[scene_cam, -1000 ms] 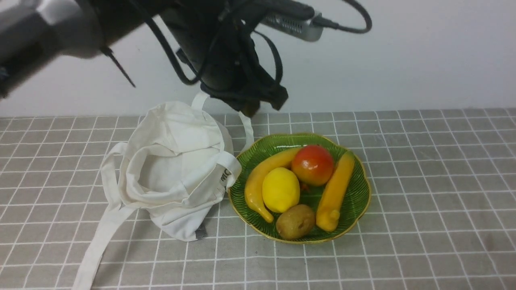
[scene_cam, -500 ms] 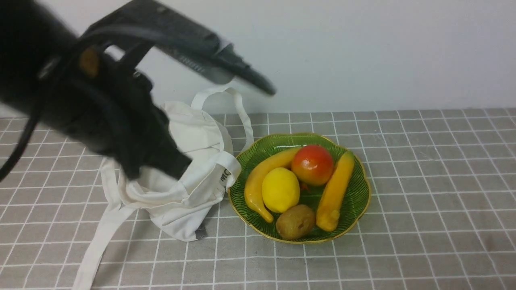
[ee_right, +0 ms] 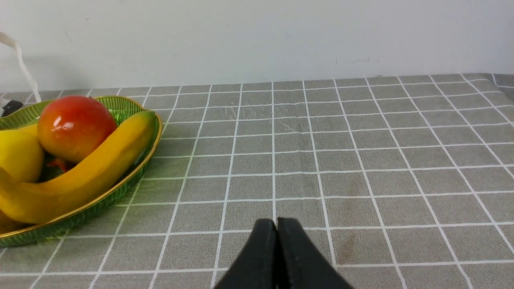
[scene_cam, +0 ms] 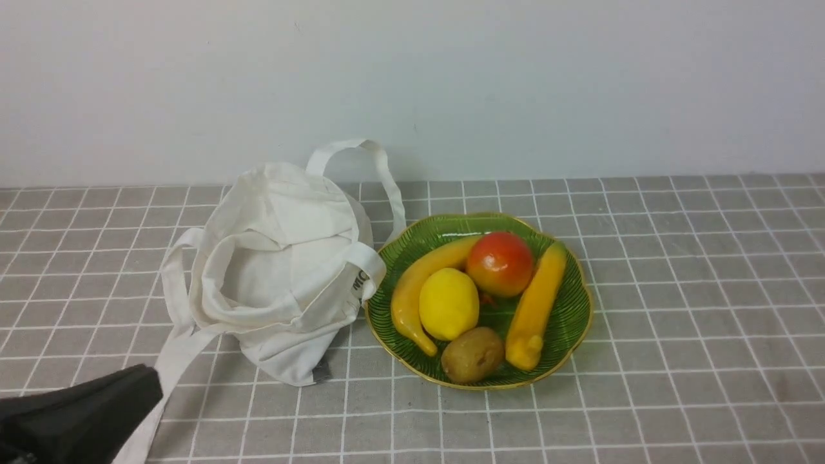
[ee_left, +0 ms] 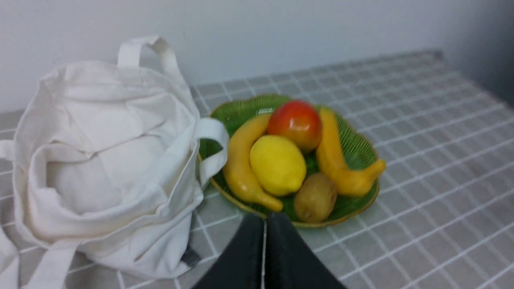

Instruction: Take the fruit out of the bag on the grey coffee tablecloth and place them on the plate.

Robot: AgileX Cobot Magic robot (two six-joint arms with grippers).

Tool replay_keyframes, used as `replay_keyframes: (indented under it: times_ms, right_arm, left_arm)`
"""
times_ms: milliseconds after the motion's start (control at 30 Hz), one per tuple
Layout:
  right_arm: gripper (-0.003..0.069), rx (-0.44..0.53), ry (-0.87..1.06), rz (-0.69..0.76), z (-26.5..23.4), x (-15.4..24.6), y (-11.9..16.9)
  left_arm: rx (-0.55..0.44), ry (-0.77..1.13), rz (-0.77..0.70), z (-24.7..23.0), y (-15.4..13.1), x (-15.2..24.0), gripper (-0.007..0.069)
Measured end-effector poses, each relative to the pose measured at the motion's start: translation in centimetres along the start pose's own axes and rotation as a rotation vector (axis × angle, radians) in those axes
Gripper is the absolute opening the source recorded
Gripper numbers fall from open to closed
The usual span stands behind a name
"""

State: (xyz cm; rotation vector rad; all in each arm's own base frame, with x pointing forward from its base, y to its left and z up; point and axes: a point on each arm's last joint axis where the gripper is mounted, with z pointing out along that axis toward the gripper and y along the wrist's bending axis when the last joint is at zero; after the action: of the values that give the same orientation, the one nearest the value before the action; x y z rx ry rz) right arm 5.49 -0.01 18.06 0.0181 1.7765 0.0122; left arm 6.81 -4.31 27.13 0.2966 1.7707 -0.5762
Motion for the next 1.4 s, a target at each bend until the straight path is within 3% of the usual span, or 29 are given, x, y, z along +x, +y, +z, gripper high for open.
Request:
replay_keyframes:
  times_ms: [233, 700, 1033, 1100, 1400]
  right_arm:
    - [-0.0015, 0.000, 0.000, 0.000, 0.0, 0.0, 0.0]
    - [-0.0015, 0.000, 0.000, 0.000, 0.0, 0.0, 0.0]
    - [-0.0015, 0.000, 0.000, 0.000, 0.0, 0.0, 0.0]
    - [-0.0015, 0.000, 0.000, 0.000, 0.0, 0.0, 0.0]
    - [-0.0015, 0.000, 0.000, 0.000, 0.0, 0.0, 0.0]
  left_arm:
    - [0.021, -0.098, 0.004, -1.8, 0.6, 2.6, -0.0008]
    - [-0.024, -0.003, 0.068, -1.4, 1.4, 4.9, -0.0008]
    - [-0.243, 0.036, 0.104, -0.7, 3.4, 8.0, -0.0008]
    - [-0.327, 0.020, 0.146, -0.6, 4.1, 8.8, -0.0008]
    - [-0.492, -0.001, 0.150, -1.4, 4.8, 9.1, -0.0008]
